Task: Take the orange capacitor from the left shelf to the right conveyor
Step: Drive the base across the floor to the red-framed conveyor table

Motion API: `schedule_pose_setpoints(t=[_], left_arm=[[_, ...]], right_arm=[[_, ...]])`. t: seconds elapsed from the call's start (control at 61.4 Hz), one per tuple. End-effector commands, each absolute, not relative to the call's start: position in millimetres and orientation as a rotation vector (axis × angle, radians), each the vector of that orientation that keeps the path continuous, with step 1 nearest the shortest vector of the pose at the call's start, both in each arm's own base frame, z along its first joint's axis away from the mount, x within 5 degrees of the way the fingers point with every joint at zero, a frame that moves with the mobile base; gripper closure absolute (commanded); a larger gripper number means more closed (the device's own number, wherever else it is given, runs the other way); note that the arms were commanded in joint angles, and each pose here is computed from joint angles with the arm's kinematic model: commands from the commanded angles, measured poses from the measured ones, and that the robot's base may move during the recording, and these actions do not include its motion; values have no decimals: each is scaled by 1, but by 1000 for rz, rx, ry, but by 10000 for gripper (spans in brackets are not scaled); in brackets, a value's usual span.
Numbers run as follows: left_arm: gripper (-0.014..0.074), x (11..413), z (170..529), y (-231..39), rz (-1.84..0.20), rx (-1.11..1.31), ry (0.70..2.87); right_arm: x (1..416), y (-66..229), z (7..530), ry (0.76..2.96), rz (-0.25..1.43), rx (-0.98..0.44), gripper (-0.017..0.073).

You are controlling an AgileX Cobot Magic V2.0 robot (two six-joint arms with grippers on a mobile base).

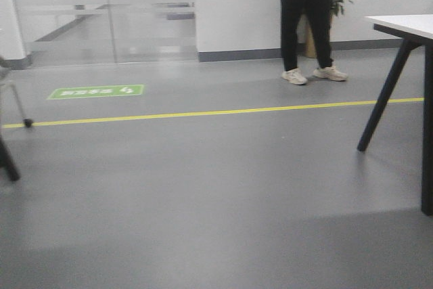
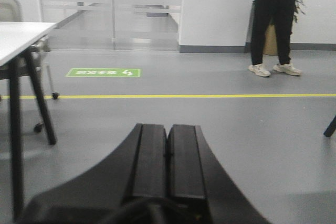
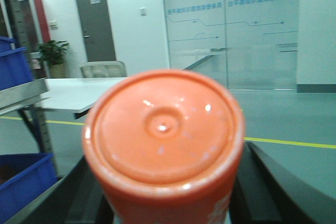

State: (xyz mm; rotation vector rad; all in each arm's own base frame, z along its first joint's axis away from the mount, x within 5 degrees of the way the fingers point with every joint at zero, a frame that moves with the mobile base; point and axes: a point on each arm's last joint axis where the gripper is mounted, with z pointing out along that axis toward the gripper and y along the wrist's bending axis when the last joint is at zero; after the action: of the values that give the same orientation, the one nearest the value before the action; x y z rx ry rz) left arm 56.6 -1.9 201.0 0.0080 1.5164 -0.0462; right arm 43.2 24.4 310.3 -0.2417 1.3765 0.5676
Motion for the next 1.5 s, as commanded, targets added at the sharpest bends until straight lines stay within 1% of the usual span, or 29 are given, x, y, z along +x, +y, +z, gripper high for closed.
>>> schedule_pose_setpoints(t=[0.0,1.483], left_arm=[[720,56,203,-2,-58,3,1434],[720,56,203,-2,-58,3,1436]], right_arm=[[40,23,326,1270,582,-225,513],[40,23,326,1270,582,-225,513]])
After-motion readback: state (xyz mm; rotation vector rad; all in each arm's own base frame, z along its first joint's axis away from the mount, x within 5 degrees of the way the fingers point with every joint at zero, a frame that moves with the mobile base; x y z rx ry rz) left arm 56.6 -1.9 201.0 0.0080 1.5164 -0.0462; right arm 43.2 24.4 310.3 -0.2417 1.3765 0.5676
